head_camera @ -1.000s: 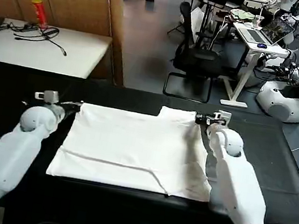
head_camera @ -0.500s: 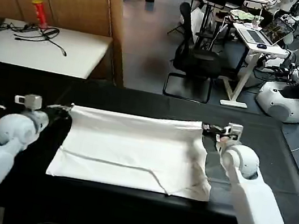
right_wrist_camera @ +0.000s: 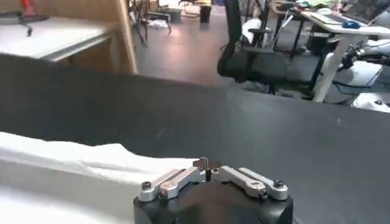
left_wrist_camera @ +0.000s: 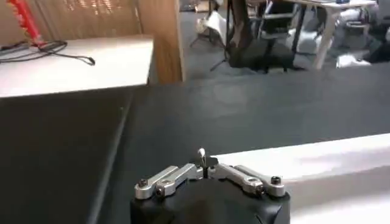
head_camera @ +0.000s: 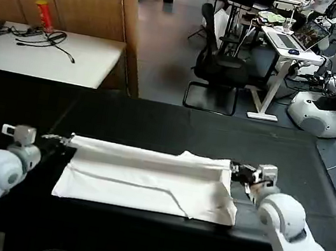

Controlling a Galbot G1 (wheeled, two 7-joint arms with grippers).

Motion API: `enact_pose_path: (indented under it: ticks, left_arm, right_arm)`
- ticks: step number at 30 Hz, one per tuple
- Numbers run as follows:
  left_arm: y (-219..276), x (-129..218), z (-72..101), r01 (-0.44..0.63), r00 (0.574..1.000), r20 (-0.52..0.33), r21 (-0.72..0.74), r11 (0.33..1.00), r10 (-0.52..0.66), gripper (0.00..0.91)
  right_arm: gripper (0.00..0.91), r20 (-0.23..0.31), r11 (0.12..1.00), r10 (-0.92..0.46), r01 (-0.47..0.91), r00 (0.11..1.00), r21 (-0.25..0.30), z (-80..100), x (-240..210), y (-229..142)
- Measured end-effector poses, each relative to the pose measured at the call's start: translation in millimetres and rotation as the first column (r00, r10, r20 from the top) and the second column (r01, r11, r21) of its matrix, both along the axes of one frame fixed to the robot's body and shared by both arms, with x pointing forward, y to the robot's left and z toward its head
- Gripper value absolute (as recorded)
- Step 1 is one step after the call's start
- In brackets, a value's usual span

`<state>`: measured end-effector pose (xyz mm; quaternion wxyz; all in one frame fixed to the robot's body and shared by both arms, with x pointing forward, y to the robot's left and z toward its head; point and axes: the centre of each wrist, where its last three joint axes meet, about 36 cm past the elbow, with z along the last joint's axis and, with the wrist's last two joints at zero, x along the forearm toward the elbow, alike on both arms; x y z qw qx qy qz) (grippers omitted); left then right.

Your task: Fold and organize the clothes.

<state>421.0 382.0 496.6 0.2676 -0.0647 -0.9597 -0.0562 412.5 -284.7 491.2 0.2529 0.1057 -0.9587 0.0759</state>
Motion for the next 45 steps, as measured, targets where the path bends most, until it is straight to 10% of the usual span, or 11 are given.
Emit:
enact_pose_path:
  ticks: [18, 20, 21, 22, 34, 45]
  left_arm:
    - [-13.5, -59.3, -27.1, -0.001, 0.996, -0.092, 0.030, 1.000, 0.004, 0.059]
    - [-14.2, -62.1, -31.1, -0.004, 0.995, -0.101, 0.031, 1.000, 0.007, 0.878]
    - [-14.6, -63.2, -32.6, -0.005, 0.994, -0.106, 0.029, 1.000, 0.008, 0.878]
    - [-15.1, -64.3, -33.8, -0.009, 0.993, -0.115, 0.030, 0.999, 0.013, 0.878]
    - [-25.3, -75.7, -11.8, -0.022, 0.999, -0.044, -0.003, 1.000, 0.022, 0.878]
    - [-18.2, -24.5, -24.8, -0.105, 0.992, 0.058, -0.155, 0.982, 0.115, 0.878]
  right_arm:
    - [0.000, -0.112, 1.000, 0.008, -0.007, 0.994, 0.006, -34.0, -37.3, 5.6]
    - [0.000, -0.118, 1.000, 0.018, -0.016, 0.993, 0.015, -34.7, -39.1, 5.0]
    - [0.000, -0.118, 1.000, 0.022, -0.020, 0.993, 0.017, -34.0, -40.1, 4.7]
    - [0.878, -0.116, 1.000, 0.025, -0.023, 0.993, 0.018, -32.5, -41.1, 4.2]
    - [0.878, -0.015, 0.999, 0.005, -0.004, 1.000, 0.045, -1.6, -38.8, 5.1]
    - [0.878, 0.070, 0.982, -0.143, 0.133, 0.987, 0.136, -32.8, 25.0, 16.1]
